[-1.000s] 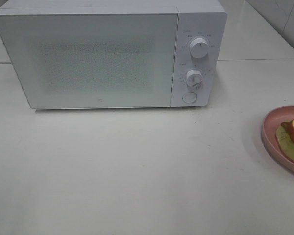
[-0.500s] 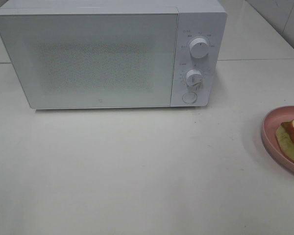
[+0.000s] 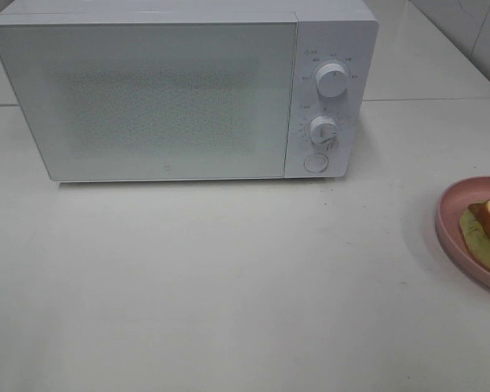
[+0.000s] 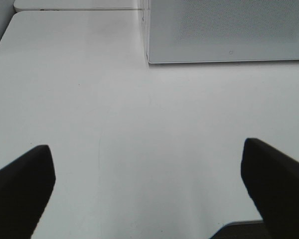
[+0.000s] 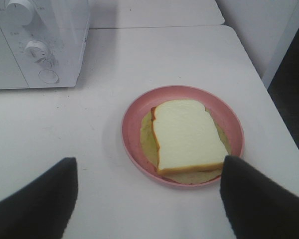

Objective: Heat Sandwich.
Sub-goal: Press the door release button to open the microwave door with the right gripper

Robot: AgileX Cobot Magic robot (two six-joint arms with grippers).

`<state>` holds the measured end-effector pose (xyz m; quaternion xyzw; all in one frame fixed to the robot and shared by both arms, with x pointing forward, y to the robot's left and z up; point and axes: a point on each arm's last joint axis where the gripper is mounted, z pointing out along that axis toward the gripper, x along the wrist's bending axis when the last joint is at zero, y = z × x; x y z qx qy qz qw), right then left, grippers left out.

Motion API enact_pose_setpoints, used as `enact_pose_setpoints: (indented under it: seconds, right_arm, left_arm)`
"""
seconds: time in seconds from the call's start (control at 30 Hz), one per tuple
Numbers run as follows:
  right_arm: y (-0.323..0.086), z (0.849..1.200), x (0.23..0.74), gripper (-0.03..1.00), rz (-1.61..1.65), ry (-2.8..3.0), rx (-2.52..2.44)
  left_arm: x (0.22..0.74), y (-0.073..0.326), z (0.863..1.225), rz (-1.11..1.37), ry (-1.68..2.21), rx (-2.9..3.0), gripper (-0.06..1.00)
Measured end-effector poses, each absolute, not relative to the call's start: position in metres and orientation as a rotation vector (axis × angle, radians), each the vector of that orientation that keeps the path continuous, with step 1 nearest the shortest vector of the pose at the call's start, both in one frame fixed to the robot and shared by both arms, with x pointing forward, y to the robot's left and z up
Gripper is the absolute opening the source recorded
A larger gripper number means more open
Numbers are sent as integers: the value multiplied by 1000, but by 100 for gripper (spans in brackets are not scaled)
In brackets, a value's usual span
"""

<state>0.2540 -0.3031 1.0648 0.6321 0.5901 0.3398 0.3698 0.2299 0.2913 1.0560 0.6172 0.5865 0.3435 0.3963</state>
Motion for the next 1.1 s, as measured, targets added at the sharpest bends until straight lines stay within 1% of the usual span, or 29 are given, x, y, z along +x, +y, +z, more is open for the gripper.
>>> enact_pose_setpoints:
  seconds: [0.33,1.1]
  right_arm:
    - [-304,1073,292,76,870,1526,1618]
    - [-304,1067,369,76,873,1549,1610]
  left_arm:
    - [230,291,1056,871,1486,1564,96]
    - [230,291,1056,871,1486,1564,96]
